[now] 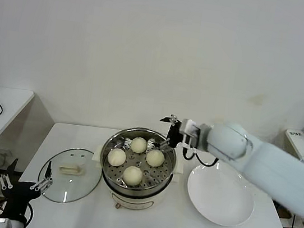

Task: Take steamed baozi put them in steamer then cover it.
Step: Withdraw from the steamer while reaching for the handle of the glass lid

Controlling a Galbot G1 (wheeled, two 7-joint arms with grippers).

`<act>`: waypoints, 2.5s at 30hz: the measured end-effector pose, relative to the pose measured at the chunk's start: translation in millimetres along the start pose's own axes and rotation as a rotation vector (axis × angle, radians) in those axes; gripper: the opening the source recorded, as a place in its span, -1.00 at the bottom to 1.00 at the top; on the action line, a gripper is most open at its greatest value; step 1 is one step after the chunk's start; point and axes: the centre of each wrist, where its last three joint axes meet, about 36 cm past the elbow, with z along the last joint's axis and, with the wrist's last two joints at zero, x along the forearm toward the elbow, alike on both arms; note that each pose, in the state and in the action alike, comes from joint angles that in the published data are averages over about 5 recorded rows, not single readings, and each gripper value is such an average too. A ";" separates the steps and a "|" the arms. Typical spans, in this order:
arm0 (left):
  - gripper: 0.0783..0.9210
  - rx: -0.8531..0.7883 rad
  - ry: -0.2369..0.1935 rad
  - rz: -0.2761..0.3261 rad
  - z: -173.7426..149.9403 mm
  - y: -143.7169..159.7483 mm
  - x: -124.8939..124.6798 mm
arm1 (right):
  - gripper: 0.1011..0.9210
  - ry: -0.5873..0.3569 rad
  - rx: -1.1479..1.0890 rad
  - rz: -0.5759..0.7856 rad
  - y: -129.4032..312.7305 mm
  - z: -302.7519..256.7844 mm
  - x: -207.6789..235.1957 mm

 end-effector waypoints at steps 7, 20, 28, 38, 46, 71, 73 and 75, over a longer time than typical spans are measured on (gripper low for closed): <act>0.77 0.005 -0.038 0.012 11.9 -3.7 -4.7 | 0.76 -0.278 -0.154 0.238 32.2 47.0 11.8; 0.77 -0.291 -0.036 0.046 61.0 9.8 -14.1 | 0.76 -0.461 -0.481 0.787 116.3 150.3 64.7; 0.77 -0.742 -0.090 0.122 95.4 34.0 -22.6 | 0.76 -0.322 -0.574 1.025 169.2 198.9 122.2; 0.77 -1.130 -0.144 0.257 128.7 38.0 -48.1 | 0.76 -0.224 -0.660 1.125 214.2 210.3 168.3; 0.77 -1.265 -0.166 0.305 146.6 41.8 -85.7 | 0.76 -0.182 -0.689 1.153 235.5 203.1 192.8; 0.77 -1.351 -0.153 0.315 171.8 37.3 -173.8 | 0.76 -0.131 -0.748 1.184 264.5 195.0 214.2; 0.77 -1.350 -0.153 0.316 172.7 35.0 -178.1 | 0.76 -0.128 -0.748 1.186 265.2 195.1 215.5; 0.77 -1.349 -0.152 0.317 173.7 32.8 -182.3 | 0.76 -0.125 -0.750 1.189 266.2 195.2 216.6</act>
